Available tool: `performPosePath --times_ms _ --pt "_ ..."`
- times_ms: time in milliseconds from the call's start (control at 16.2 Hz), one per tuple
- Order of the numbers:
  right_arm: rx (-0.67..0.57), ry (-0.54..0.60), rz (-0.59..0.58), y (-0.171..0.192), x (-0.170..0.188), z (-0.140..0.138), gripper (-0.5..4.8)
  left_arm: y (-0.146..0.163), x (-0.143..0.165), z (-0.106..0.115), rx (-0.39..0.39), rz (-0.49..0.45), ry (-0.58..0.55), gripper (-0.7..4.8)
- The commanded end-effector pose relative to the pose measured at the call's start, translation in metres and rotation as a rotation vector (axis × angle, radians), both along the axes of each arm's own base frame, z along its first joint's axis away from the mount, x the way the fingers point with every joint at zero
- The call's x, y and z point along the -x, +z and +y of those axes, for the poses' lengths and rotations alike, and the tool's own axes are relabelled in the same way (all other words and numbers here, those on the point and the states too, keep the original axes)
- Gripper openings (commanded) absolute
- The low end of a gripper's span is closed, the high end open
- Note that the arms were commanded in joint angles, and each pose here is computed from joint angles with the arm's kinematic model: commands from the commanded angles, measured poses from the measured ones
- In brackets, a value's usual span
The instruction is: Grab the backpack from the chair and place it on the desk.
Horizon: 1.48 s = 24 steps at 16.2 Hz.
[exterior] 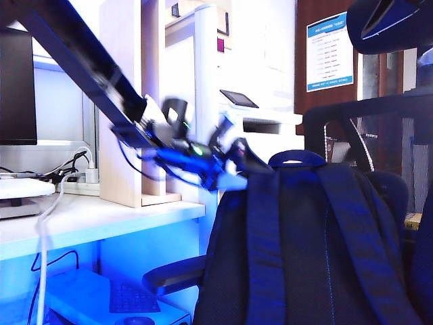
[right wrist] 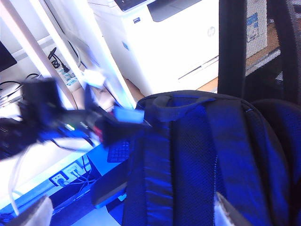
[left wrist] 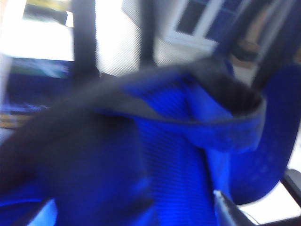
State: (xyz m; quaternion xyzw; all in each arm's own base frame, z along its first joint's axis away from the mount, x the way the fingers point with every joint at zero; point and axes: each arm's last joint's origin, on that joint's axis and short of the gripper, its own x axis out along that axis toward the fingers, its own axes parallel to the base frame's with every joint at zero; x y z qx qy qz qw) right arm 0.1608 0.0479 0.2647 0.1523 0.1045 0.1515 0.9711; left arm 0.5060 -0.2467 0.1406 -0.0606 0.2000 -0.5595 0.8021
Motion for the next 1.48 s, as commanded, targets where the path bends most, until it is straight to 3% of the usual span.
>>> performPosePath --times_ms 62,186,247,309,495,742,1052,1175,1485 --pt "-0.007 0.002 -0.009 0.002 0.000 0.000 4.41 0.009 0.001 -0.019 0.007 -0.030 -0.014 4.79" --pt "-0.007 0.002 -0.010 0.002 0.000 0.000 4.41 0.011 0.001 -0.019 0.006 -0.031 0.004 4.77" --pt "-0.007 0.002 -0.010 0.002 0.000 0.000 4.41 0.011 0.001 -0.019 0.008 -0.032 0.001 1.85" --pt "-0.007 0.002 -0.010 0.002 0.000 0.000 4.41 0.013 0.000 -0.019 0.019 -0.028 0.000 0.05" --pt "-0.007 0.002 -0.010 0.002 0.000 0.000 4.41 0.020 -0.001 -0.020 0.056 -0.096 -0.004 -0.06" --pt "-0.007 0.004 -0.011 0.003 0.001 0.000 4.41 0.069 0.001 -0.019 0.240 -0.181 0.011 -0.06" --pt "-0.004 0.036 0.020 0.001 0.008 -0.001 4.41 0.192 0.036 -0.002 0.336 -0.394 -0.022 -0.06" --pt "-0.008 0.036 0.004 0.006 0.018 -0.004 4.41 0.258 0.068 0.013 0.382 -0.522 -0.026 -0.06" --pt "-0.021 0.053 -0.034 0.012 0.046 -0.011 4.41 0.377 0.161 0.062 0.319 -0.788 0.113 -0.06"
